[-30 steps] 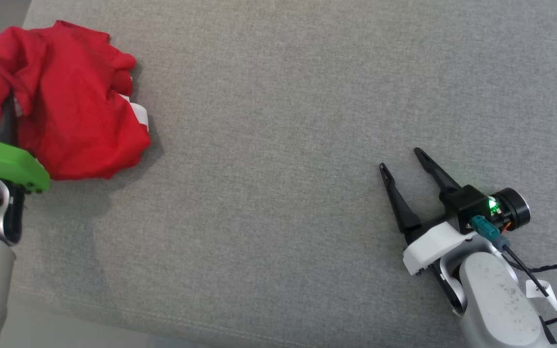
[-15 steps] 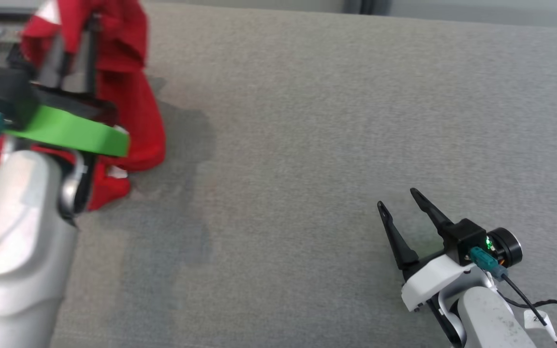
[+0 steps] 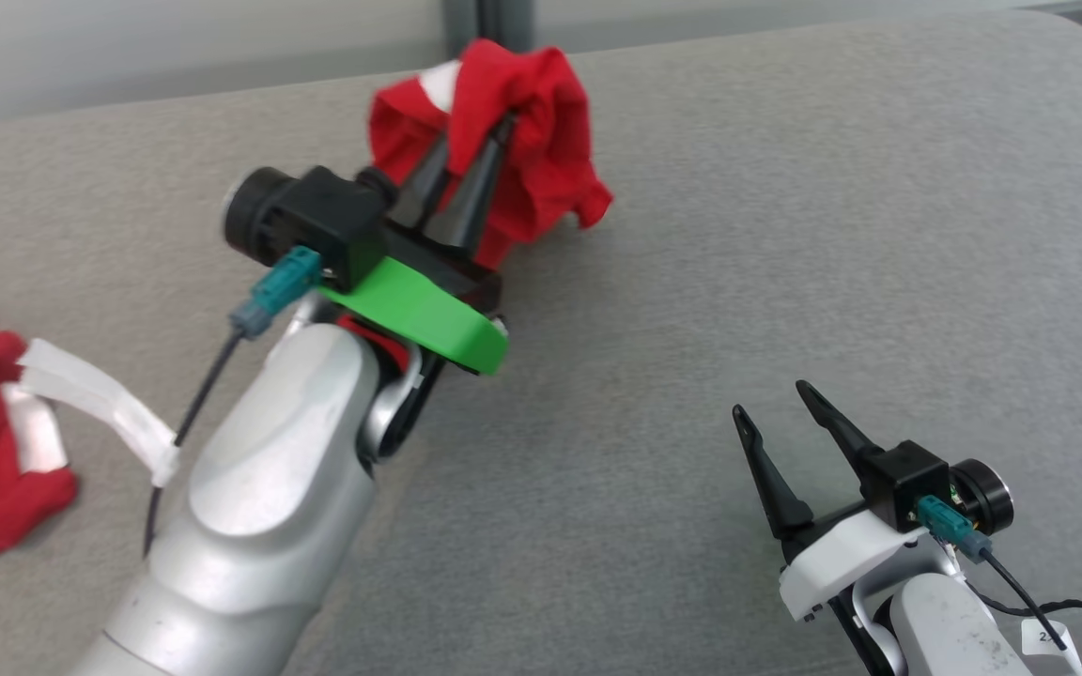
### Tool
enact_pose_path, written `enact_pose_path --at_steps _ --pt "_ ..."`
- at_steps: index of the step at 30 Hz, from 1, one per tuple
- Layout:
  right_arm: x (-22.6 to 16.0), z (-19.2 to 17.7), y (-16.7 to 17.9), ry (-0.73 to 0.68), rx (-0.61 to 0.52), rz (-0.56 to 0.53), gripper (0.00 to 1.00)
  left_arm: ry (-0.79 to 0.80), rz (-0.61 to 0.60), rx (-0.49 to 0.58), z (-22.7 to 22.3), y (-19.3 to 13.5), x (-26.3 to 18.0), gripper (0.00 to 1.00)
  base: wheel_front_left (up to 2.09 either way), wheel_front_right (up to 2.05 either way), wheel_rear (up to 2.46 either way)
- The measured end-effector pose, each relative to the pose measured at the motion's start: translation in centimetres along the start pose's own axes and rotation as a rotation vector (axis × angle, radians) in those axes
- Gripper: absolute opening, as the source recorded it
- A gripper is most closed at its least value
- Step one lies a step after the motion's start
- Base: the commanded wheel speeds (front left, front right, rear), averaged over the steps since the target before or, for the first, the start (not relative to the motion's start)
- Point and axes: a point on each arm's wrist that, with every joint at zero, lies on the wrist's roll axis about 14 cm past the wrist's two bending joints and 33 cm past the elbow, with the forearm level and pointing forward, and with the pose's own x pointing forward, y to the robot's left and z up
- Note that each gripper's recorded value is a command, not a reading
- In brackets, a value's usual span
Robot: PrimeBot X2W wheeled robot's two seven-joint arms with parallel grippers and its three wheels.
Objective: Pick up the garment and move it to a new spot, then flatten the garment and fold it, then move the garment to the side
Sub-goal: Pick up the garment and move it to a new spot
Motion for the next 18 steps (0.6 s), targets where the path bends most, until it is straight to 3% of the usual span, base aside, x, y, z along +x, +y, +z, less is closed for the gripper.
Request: enact_pose_path --at_steps 3,4,5,11,18 --pt "-1.1 0.1 -1.6 0.000 0.000 -0.052 1.00 0.040 -0.053 -0.045 -2.1 -2.4 1.0 0.00 0.00 0.00 0.00" --pt "-1.4 0.1 -2.0 0.001 0.000 -0.066 1.00 0.069 -0.062 -0.062 -3.3 -3.0 1.0 0.91 0.00 0.00 0.00" --pt "-1.7 0.1 -2.5 0.001 0.000 -0.080 1.00 0.098 -0.066 -0.077 -4.6 -3.5 0.8 1.00 0.00 0.00 0.00" --pt "-2.7 0.1 -3.9 0.004 0.005 -0.130 1.00 0.218 -0.021 -0.127 -9.4 -3.7 -1.7 1.00 0.00 0.00 0.00" --pt "-2.0 0.4 -3.0 -0.009 0.012 -0.102 1.00 0.283 0.206 -0.132 -11.1 1.6 -7.7 1.00 0.00 0.00 0.00"
